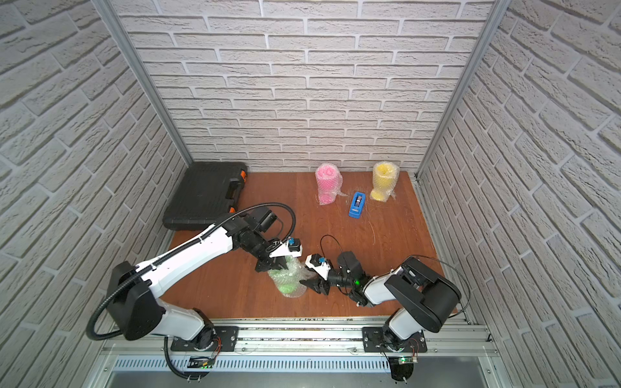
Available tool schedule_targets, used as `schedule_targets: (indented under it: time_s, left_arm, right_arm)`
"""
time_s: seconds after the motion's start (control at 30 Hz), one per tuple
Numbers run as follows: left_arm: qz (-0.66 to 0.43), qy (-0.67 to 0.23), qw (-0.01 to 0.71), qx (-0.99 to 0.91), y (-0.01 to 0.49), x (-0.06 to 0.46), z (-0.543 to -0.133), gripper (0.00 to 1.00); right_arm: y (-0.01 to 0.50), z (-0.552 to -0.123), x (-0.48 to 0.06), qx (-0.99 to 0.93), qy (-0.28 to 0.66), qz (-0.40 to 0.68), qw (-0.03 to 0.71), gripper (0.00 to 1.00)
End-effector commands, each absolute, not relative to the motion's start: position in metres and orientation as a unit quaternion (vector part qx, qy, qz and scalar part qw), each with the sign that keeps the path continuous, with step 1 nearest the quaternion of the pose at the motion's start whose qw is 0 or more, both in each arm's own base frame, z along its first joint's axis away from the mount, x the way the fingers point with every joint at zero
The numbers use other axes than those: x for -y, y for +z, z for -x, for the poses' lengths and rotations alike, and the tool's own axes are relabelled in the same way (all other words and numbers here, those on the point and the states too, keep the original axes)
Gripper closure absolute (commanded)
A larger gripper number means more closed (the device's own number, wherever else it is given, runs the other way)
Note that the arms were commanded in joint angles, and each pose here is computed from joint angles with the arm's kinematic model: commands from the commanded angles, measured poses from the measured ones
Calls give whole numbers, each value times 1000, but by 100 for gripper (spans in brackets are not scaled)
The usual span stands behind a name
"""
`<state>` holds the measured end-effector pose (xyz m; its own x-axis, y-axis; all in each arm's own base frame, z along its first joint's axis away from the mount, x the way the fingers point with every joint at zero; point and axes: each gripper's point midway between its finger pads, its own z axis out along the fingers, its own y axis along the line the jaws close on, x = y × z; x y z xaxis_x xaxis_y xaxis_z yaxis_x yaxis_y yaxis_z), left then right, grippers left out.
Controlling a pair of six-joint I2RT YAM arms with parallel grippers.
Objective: Wrap wine glasses in bubble wrap
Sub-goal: Wrap the wine glass in bubble wrap.
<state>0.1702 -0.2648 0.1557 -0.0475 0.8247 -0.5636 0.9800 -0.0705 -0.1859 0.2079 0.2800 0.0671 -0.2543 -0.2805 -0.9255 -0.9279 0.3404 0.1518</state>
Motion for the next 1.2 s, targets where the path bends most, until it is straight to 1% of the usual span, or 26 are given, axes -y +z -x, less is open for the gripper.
schedule_targets:
  time_s: [0.0,0.1,0.27,0.3,0.33,0.37,0.4,0.47,0.5,0.57,0.6,0.67,0.7,0.83,1.0,1.07,1.17]
  left_arm:
    - [-664,-235,39,-709,108,237,-161,100]
    - [-662,-226,1,-714,93,232,-157,100]
    - [-658,-220,-30,-720,76,228,-152,100]
    - [-657,-220,-37,-720,73,228,-149,100]
    - [-657,-223,-42,-719,71,229,-147,100]
    - [-656,-230,-48,-717,70,231,-143,100]
    - [-656,-236,-49,-716,69,233,-141,100]
    - [-656,-245,-49,-712,69,240,-137,100]
    - [-657,-246,-48,-710,69,243,-136,98]
    - [-657,-234,-38,-715,70,247,-141,95]
    - [-658,-220,-29,-719,72,248,-146,93]
    - [-661,-184,-2,-727,82,249,-159,79]
    - [-664,-170,16,-728,91,250,-166,76]
    - [-664,-141,73,-731,133,256,-185,67]
    - [-662,-140,135,-724,187,261,-192,59]
    - [-661,-144,153,-720,202,262,-192,54]
    - [-658,-136,174,-720,217,260,-195,51]
  right_arm:
    - [74,-211,-285,-683,390,430,443,44]
    - [73,-209,-287,-677,403,429,441,42]
    - [75,-210,-288,-674,408,424,446,38]
    - [76,-213,-287,-676,402,418,454,39]
    - [79,-215,-287,-674,399,416,463,41]
    - [81,-217,-287,-672,396,414,469,46]
    - [81,-218,-286,-674,393,413,470,54]
    - [80,-217,-286,-675,392,418,465,75]
    - [81,-217,-287,-674,393,420,465,84]
    - [82,-216,-287,-670,393,425,465,95]
    - [82,-215,-288,-670,394,428,462,97]
    - [82,-213,-289,-668,395,434,457,97]
    - [81,-212,-289,-668,395,436,456,97]
    - [80,-209,-287,-669,391,444,450,97]
    - [81,-208,-286,-668,389,449,448,97]
    - [80,-208,-286,-669,389,449,446,97]
    - [79,-207,-287,-669,392,449,443,97]
